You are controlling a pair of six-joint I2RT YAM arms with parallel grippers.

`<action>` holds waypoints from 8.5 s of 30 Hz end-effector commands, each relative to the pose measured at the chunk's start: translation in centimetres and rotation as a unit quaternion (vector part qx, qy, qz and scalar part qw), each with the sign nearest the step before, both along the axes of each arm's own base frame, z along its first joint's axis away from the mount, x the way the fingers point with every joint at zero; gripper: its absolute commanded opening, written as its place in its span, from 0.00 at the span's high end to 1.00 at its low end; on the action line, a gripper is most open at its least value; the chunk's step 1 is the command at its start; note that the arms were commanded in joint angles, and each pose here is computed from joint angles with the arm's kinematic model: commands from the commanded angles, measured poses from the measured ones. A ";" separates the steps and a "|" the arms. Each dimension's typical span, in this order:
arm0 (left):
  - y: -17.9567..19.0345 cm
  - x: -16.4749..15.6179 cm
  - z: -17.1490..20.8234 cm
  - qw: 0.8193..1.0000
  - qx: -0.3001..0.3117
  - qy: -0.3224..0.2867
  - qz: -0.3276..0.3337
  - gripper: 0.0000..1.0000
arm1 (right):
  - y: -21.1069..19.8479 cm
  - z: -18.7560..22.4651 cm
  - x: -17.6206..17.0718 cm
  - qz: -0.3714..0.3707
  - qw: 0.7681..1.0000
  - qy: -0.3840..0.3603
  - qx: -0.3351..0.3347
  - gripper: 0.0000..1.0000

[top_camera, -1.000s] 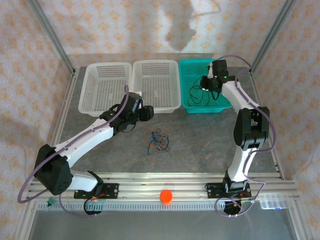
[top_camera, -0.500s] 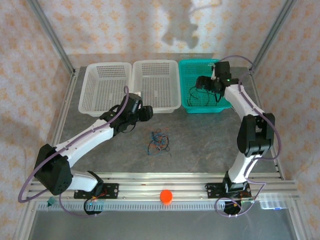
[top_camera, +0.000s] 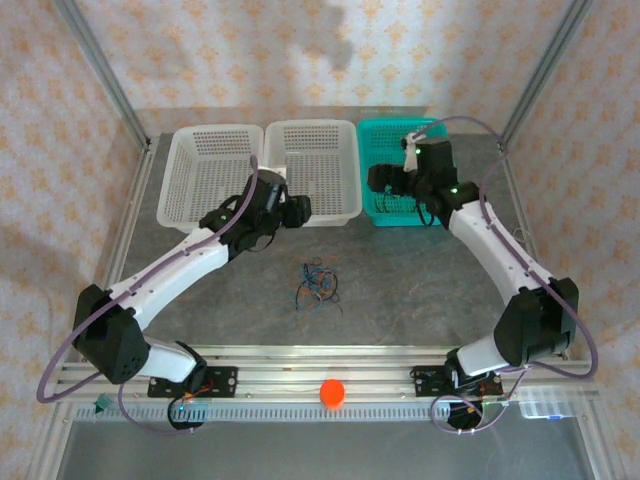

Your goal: Untangle the cables

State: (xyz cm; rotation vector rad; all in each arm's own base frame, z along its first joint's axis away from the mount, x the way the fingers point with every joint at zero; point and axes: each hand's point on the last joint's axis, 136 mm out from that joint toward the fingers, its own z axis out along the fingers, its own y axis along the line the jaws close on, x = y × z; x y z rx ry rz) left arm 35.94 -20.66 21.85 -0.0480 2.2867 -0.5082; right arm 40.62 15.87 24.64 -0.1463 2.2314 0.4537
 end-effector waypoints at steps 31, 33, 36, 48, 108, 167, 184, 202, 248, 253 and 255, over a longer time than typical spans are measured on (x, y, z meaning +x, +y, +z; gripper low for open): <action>-1.0 -8.1 -11.5 0.991 -0.092 0.094 0.000 0.28 | 13.0 -13.9 -11.8 0.347 0.936 0.046 -0.046 0.21; -0.9 -8.0 -12.1 0.991 -0.086 0.099 0.004 0.29 | 13.3 -14.3 -11.6 0.351 0.934 0.047 -0.046 0.21; -0.8 -8.0 -13.2 0.991 -0.073 0.111 0.009 0.29 | 13.6 -14.9 -11.4 0.356 0.932 0.056 -0.047 0.22; -1.1 -7.8 -14.1 0.991 -0.064 0.121 0.005 0.30 | 14.1 -16.3 -9.6 0.340 0.937 0.057 -0.060 0.37; -0.8 -7.4 -17.8 0.989 0.001 0.151 0.010 0.30 | 13.8 3.9 -12.4 0.326 0.937 -0.100 0.076 1.00; -4.8 -0.8 0.6 0.987 0.009 -0.131 -0.094 0.22 | 14.1 8.4 -11.7 0.276 0.950 -0.048 0.139 1.00; -3.5 -1.1 -9.5 0.998 -0.004 -0.047 -0.053 0.37 | 12.9 14.7 -12.9 0.275 0.943 -0.111 0.154 1.00; -2.7 -3.5 -14.3 0.999 -0.034 0.002 -0.042 0.35 | 10.6 24.1 -15.6 0.275 0.920 -0.221 0.173 1.00; 6.1 1.6 1.4 0.989 -0.029 -0.119 0.086 0.08 | 10.1 19.3 1.4 0.065 0.964 -0.245 0.080 1.00; 6.2 3.6 0.9 0.989 -0.025 -0.109 0.095 0.01 | 11.3 15.0 5.0 0.059 0.975 -0.203 0.068 1.00; 6.5 4.2 0.5 0.989 -0.027 -0.106 0.103 0.01 | 11.7 12.9 6.3 0.054 0.980 -0.181 0.063 1.00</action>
